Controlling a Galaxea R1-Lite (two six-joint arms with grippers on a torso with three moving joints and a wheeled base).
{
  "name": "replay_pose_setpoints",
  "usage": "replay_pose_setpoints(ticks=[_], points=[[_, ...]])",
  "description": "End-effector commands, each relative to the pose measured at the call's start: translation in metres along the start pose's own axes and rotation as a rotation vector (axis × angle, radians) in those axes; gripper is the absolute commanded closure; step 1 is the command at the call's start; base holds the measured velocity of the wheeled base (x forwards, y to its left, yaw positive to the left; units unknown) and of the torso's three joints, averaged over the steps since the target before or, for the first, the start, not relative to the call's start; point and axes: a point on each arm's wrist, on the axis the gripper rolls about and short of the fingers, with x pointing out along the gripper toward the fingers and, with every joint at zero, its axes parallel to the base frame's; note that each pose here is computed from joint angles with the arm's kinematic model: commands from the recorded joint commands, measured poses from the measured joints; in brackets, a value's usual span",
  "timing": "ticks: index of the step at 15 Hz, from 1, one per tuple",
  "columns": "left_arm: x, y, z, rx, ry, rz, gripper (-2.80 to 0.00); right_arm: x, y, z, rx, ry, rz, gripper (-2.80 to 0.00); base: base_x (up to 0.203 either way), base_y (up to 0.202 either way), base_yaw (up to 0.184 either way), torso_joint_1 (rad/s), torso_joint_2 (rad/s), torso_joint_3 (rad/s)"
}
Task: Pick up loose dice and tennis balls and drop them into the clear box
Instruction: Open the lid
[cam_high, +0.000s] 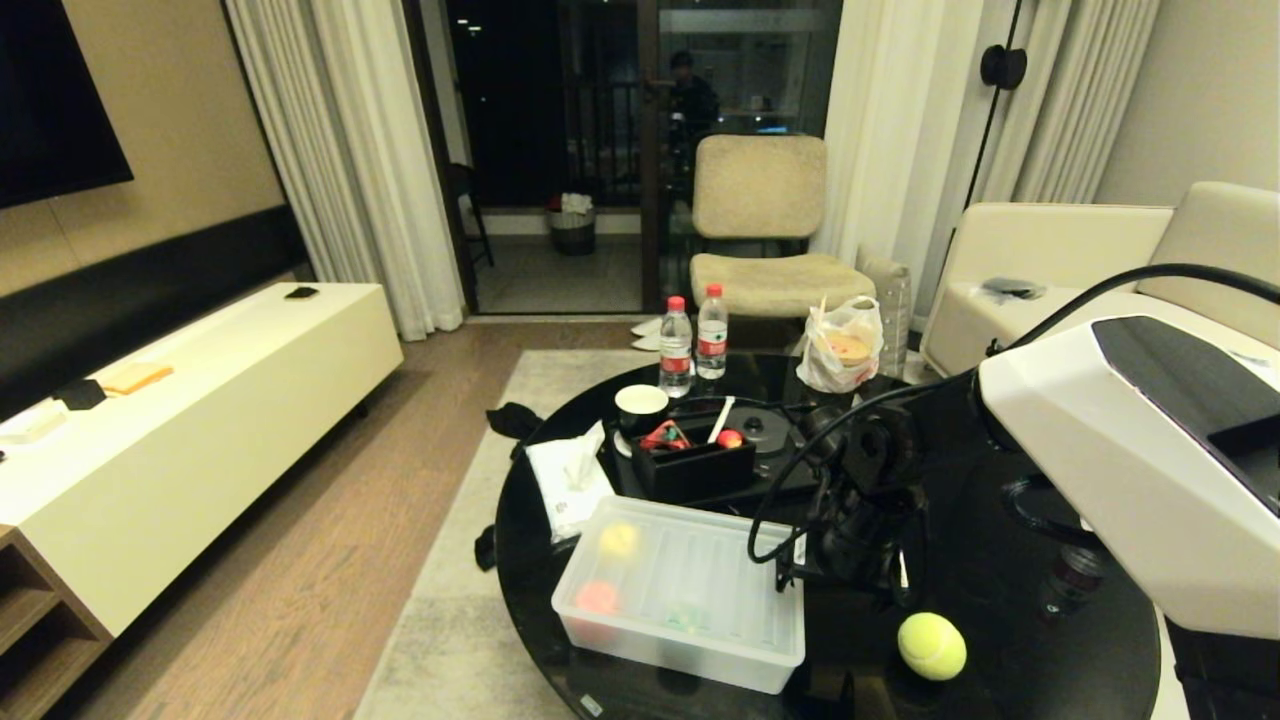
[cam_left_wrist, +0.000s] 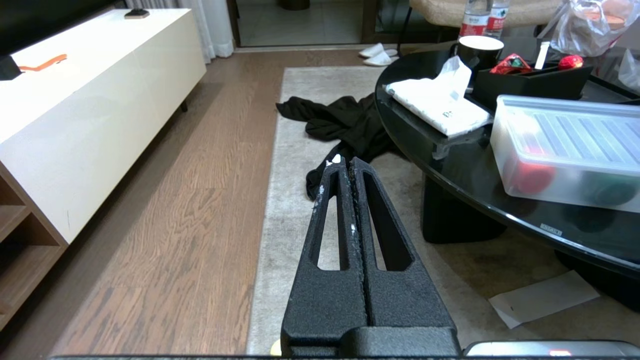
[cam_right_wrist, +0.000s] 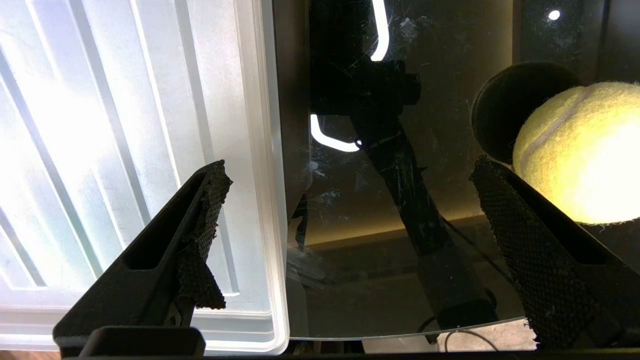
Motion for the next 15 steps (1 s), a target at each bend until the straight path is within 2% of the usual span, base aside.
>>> replay_pose_setpoints(ticks=[1,15], points=[[0.0003,0.0,-0.0008,-0.001,0.003,0.0,0.0,0.0016,0.0005,-0.0006,0.001,0.006,-0.005,0.0,0.0,0.0,0.0,0.0,0.0,0.0],[0.0003,0.0,-0.0008,0.001,0.004,0.0,0.0,-0.004,0.0028,0.0041,0.004,-0.036,0.021,0.0,0.0,0.0,0.0,0.0,0.0,0.0]])
